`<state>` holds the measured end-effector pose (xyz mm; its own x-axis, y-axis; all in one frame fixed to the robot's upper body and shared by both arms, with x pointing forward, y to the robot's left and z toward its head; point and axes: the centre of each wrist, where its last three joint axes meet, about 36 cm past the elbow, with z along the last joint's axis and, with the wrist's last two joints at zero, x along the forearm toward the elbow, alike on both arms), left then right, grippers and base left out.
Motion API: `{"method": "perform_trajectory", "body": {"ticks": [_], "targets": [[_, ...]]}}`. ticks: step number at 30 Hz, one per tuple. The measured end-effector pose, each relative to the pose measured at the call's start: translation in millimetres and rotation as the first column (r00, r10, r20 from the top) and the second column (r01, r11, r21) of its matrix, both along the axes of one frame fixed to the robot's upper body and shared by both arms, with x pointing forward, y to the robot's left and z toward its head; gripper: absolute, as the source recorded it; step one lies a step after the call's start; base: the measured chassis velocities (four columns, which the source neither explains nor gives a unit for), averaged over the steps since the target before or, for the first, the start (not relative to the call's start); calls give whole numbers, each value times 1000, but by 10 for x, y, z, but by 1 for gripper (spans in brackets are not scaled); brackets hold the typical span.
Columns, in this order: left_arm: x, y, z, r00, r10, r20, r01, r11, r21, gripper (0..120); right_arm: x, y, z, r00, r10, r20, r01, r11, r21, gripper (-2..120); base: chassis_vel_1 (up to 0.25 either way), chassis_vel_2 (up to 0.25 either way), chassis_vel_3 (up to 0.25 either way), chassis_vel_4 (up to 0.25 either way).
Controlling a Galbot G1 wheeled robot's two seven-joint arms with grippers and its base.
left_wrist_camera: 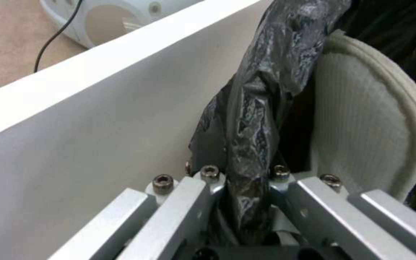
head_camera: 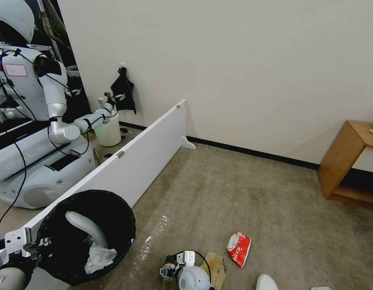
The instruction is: Pick up the trash bin, then pick up the garbage from the floor and place it into the trash bin.
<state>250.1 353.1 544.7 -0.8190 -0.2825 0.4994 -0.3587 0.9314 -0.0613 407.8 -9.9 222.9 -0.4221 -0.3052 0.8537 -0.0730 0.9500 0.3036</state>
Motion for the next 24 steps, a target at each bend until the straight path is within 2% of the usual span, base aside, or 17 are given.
{"method": "perform_trajectory", "body": {"ticks": [15, 20, 23, 24], "targets": [[12, 7, 15, 1000, -2, 6, 2, 1000, 2, 3, -4, 19, 40, 1000, 1, 5, -1, 1000, 8, 99, 0, 0, 0, 0], [15, 11, 10, 1000, -1, 5, 1, 1000, 1, 3, -21, 50, 80, 1000, 6, 9, -6, 1000, 24, 79, 0, 0, 0, 0], [16, 12, 11, 1000, -1, 5, 1, 1000, 1, 3, -21, 57, 93, 1000, 7, 10, -7, 1000, 27, 73, 0, 0, 0, 0], [19, 12, 11, 1000, -1, 6, 1, 1000, 1, 3, -19, 61, 103, 1000, 7, 12, -7, 1000, 30, 64, 0, 0, 0, 0]]}}
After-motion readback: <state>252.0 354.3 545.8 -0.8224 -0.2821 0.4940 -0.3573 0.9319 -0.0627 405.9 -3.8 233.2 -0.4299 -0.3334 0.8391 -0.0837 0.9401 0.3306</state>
